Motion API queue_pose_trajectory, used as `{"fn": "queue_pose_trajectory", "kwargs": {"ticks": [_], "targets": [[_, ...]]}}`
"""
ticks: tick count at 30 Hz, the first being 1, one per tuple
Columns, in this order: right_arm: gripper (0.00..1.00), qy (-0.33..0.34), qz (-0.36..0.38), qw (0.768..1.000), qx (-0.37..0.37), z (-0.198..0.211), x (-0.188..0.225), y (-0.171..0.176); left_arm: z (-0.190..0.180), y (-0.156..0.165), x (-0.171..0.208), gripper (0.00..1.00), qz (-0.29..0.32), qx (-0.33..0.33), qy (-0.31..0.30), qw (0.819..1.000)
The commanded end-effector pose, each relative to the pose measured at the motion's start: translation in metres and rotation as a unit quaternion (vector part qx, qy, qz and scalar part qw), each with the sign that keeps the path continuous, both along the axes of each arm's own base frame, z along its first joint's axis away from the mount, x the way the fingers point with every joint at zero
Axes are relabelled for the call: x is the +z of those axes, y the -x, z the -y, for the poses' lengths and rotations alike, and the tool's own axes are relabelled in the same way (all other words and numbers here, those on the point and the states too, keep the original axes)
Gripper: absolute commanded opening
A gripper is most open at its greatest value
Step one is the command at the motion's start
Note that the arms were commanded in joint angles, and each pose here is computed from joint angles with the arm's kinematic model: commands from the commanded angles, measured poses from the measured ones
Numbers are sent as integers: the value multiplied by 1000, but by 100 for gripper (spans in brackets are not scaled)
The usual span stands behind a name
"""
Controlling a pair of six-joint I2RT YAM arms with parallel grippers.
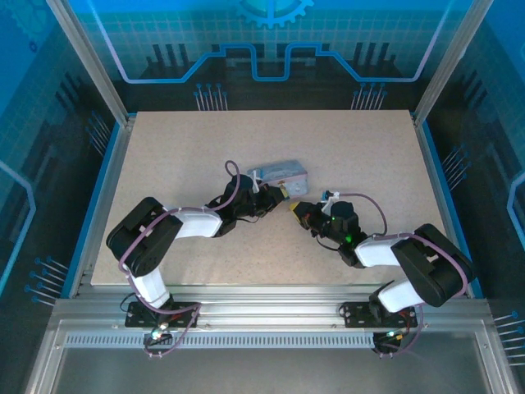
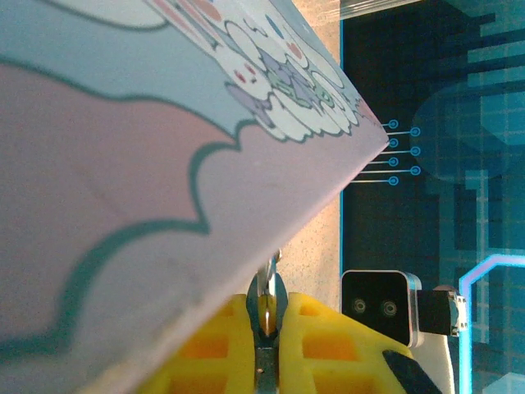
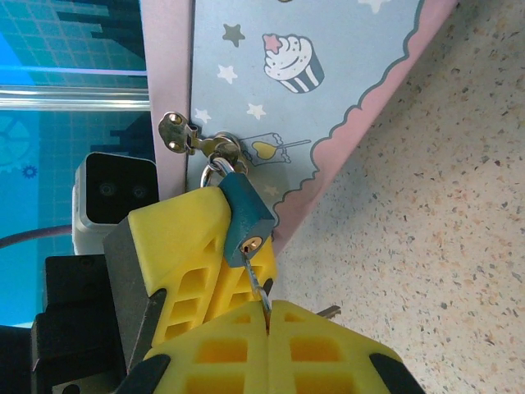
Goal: Unlock the padlock with the key
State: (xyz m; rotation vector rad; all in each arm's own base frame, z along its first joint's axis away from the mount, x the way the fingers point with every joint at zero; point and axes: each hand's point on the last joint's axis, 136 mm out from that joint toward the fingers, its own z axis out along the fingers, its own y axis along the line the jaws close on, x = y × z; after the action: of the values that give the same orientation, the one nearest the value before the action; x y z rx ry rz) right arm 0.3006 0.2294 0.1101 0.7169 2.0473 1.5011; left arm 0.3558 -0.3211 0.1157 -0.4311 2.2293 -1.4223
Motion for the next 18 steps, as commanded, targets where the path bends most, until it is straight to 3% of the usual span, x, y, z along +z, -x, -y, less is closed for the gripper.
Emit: {"fn": "queue_pose_trajectory", "kwargs": {"ticks": [1,18], "targets": [[0,-5,16,1000,1,-3,8,1,1,-2,5,0,11,-4,14,1000],[0,3,19,1000,0,-4,7,-4,2,-2,6,0,10,-5,18,1000]]}}
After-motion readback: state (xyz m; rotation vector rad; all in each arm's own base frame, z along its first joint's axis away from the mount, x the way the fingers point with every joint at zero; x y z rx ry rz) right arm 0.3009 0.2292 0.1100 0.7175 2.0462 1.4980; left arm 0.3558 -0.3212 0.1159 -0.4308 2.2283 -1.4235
